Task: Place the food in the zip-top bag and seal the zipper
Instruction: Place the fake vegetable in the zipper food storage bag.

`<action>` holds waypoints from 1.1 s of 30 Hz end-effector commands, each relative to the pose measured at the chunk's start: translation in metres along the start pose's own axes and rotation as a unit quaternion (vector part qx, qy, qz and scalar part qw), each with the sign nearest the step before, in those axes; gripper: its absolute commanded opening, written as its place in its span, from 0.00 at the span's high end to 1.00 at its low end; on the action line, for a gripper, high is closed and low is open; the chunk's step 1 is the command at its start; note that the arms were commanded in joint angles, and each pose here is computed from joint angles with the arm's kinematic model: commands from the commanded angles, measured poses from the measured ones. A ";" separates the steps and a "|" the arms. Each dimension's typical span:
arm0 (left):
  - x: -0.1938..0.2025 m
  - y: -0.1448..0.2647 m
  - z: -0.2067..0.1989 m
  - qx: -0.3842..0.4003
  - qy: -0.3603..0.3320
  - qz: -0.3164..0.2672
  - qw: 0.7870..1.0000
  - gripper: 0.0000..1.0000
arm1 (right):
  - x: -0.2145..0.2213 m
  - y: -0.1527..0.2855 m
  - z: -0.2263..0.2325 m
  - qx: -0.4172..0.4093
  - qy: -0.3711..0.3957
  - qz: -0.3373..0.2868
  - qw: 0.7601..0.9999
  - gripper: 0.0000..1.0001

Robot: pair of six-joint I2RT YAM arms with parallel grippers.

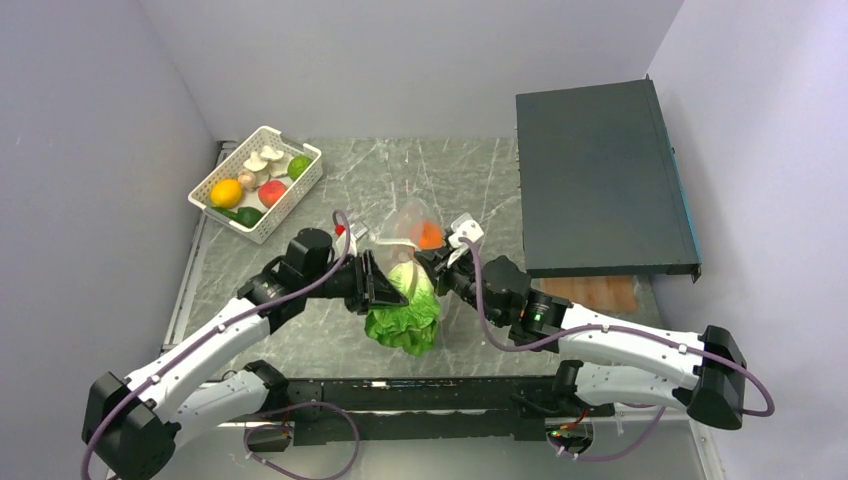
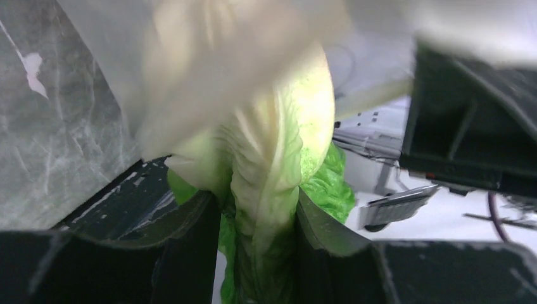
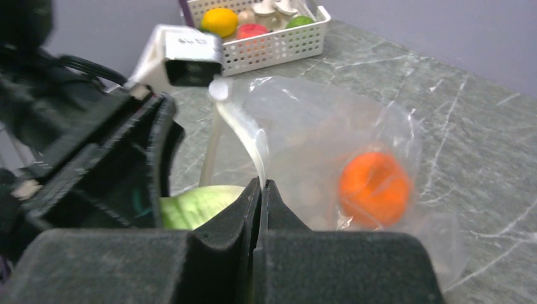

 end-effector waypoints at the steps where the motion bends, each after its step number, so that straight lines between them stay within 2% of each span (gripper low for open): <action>1: -0.010 0.001 -0.017 0.123 0.045 -0.030 0.991 1.00 | -0.021 0.003 0.019 -0.059 0.009 -0.048 0.997 1.00; 4: -0.011 0.004 -0.017 0.121 0.042 -0.042 0.991 1.00 | -0.017 0.001 0.026 -0.073 0.020 -0.041 0.996 1.00; 6: -0.017 0.011 -0.022 0.072 0.011 -0.065 0.995 1.00 | -0.015 -0.001 0.030 -0.084 0.025 -0.034 0.996 1.00; 10: -0.023 0.027 -0.022 -0.026 -0.003 -0.123 0.992 1.00 | -0.010 -0.006 0.037 -0.099 0.031 -0.022 0.994 1.00; 15: -0.025 0.032 -0.023 -0.017 -0.032 -0.179 0.983 0.99 | -0.005 -0.011 0.044 -0.112 0.032 -0.007 0.993 1.00; 18: -0.029 0.029 -0.016 -0.051 -0.036 -0.187 0.980 1.00 | -0.007 -0.009 0.049 -0.133 0.020 -0.011 0.991 1.00; 21: -0.037 0.029 -0.017 -0.064 -0.043 -0.231 0.970 1.00 | -0.009 -0.009 0.054 -0.151 0.008 -0.008 0.989 1.00; 25: -0.041 0.029 -0.013 -0.045 -0.029 -0.298 0.953 1.00 | -0.012 -0.013 0.059 -0.146 -0.027 0.009 0.989 1.00; 27: -0.041 0.030 -0.011 -0.035 -0.018 -0.325 0.945 1.00 | -0.013 -0.016 0.063 -0.141 -0.051 0.037 0.988 1.00; 33: -0.044 0.029 -0.008 -0.031 -0.033 -0.353 0.934 0.98 | -0.027 -0.017 0.068 -0.089 -0.162 0.082 0.979 1.00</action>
Point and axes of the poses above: each gripper's point midway between its finger pads, its own y axis back along the fingers, its own z axis along the line the jaws close on, x = y × z, the point moved 7 cm from there along y, back along the fingers, and after that the axes turned 1 degree about -y, right-handed, at the moved point
